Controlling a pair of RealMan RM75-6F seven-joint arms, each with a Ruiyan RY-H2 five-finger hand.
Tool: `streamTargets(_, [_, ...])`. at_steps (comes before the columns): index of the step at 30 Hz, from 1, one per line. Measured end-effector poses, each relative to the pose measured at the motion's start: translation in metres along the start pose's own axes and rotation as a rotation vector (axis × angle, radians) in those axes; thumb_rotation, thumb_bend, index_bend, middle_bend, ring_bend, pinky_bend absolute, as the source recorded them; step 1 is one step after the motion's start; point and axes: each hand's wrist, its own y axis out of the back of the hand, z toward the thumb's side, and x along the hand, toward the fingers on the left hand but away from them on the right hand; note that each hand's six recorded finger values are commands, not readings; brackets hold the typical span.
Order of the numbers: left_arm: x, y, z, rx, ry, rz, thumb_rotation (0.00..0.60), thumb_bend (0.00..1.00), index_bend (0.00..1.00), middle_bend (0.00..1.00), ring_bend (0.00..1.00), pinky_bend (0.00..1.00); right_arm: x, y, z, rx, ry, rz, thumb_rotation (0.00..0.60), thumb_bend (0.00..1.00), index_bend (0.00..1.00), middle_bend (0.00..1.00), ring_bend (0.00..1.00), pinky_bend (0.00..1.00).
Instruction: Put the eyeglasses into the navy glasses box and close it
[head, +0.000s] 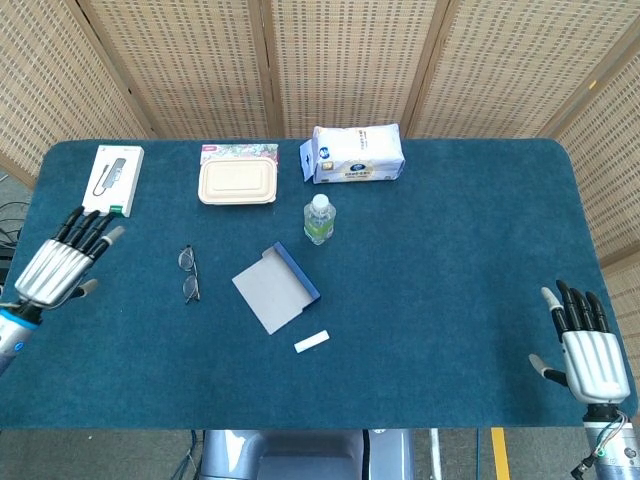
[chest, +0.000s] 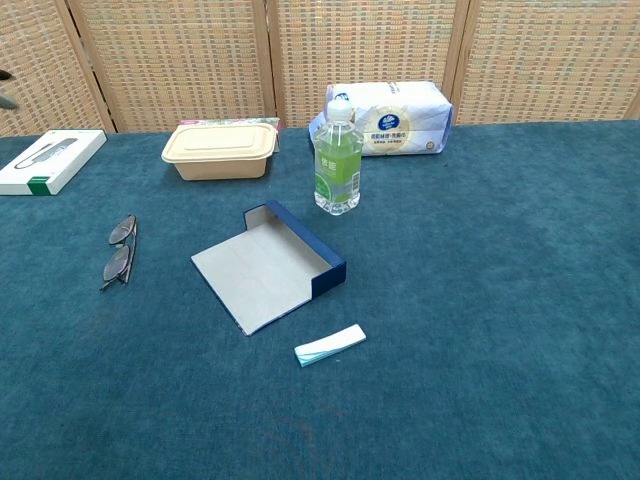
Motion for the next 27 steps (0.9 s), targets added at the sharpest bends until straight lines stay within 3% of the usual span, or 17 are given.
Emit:
streamTargets(4, [0.047,-0.019,0.034,-0.018,-0.124,-0.034,0.600,0.10,0.18,0.00,0.00,0.00,-0.001,0.000,0.000,0.003,-0.003,0.001,0.600,0.21,0.00,0.00,0.00,0.00])
streamTargets(10, [0.079,-0.035,0.069,-0.003,-0.229,-0.089,0.600,0.15,0.22,0.00,0.00,0.00,-0.001,0.000,-0.001,0.005,-0.011,0.003,0.600,0.21,0.00,0.00,0.00,0.00])
streamTargets(27, [0.106,-0.065,0.095,0.072,-0.294,-0.208,0.600,0.25,0.29,0.00,0.00,0.00,0.001,0.001,-0.005,-0.008,-0.030,-0.003,0.600,0.21,0.00,0.00,0.00,0.00])
